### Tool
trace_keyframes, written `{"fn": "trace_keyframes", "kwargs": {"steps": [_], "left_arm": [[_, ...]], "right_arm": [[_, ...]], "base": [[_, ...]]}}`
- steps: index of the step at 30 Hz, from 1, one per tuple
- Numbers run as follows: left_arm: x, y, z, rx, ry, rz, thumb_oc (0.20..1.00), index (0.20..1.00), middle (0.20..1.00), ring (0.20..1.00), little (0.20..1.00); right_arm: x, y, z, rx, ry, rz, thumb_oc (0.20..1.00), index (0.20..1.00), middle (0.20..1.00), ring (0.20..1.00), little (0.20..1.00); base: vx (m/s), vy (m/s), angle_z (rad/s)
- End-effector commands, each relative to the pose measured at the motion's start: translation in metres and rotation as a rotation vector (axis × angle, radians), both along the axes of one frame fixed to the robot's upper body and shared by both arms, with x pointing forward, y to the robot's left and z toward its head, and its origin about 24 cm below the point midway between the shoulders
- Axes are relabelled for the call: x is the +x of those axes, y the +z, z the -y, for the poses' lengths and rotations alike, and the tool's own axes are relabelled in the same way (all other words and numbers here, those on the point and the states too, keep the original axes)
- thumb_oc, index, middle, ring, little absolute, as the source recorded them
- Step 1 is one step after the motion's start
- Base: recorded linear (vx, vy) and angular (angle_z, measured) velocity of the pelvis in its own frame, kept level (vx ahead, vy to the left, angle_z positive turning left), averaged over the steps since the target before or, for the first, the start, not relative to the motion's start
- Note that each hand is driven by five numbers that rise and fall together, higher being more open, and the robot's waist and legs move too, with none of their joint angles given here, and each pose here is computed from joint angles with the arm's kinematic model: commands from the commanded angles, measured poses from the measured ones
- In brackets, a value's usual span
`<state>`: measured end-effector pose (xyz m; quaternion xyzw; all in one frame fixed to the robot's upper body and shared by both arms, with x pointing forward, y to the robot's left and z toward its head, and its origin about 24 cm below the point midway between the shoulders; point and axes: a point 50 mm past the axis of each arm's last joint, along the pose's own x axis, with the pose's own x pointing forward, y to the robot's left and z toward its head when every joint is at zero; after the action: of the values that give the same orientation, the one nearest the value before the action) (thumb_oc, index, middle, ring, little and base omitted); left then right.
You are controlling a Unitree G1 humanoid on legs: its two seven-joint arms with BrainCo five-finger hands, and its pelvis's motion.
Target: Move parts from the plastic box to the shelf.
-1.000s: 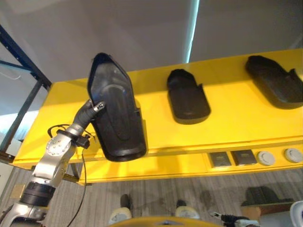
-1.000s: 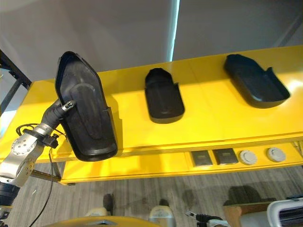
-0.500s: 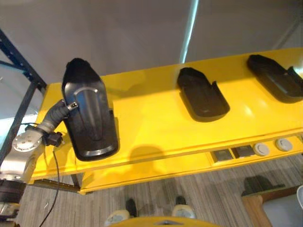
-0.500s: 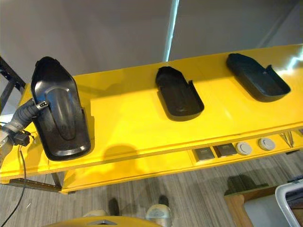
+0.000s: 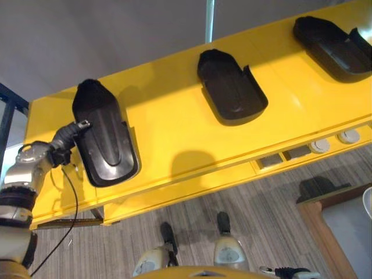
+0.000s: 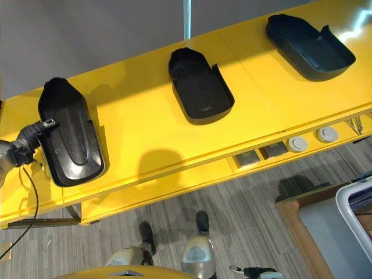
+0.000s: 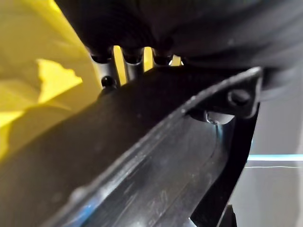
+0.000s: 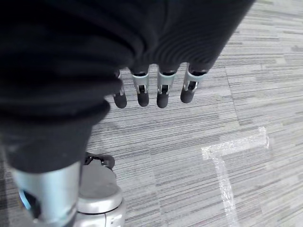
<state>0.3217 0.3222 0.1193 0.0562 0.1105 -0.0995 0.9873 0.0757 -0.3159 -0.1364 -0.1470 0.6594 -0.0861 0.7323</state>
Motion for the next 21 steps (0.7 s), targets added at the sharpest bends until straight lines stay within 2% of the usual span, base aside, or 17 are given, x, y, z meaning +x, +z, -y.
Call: {"fn": "trace_keyframes", "kwargs": {"steps": [1,14,18,19,20,21], "left_arm": [[0.008,0.065,-0.027,0.171,0.064,0.140,0.200,0.200,0.200,0.200,0.200],[0.020,0.079,-0.025,0.229,0.105,0.111,0.200,0.200,0.200,0.200,0.200],[0.022,0.078,-0.026,0.260,0.137,0.079,0.200,0.200,0.200,0.200,0.200],[0.022,0.077,-0.027,0.270,0.155,0.075,0.583,0.583,0.583,0.583,0.583],[0.023,0.077,-0.027,0.276,0.167,0.075,1.000,1.000,1.000,1.000,1.000],[0.023,0.078,-0.028,0.285,0.180,0.075,1.000,1.000,1.000,1.000,1.000]], "right_arm": [[0.008,0.002,0.001,-0.006,0.065,-0.022,1.000,1.000,1.000,1.000,1.000],[0.026,0.006,-0.002,-0.005,0.106,0.032,1.000,1.000,1.000,1.000,1.000],[0.032,0.008,0.000,-0.007,0.066,0.059,1.000,1.000,1.000,1.000,1.000],[0.033,0.009,0.000,-0.011,0.067,0.063,1.000,1.000,1.000,1.000,1.000],[0.034,0.009,0.001,-0.013,0.065,0.064,1.000,1.000,1.000,1.000,1.000],[0.034,0.009,0.001,-0.015,0.062,0.066,1.000,1.000,1.000,1.000,1.000]], "base": [[-0.03,0.018,-0.04],[-0.01,0.002,-0.02],[-0.02,-0.003,0.00],[0.00,0.000,0.00],[0.00,0.000,0.00],[0.00,0.000,0.00]]}}
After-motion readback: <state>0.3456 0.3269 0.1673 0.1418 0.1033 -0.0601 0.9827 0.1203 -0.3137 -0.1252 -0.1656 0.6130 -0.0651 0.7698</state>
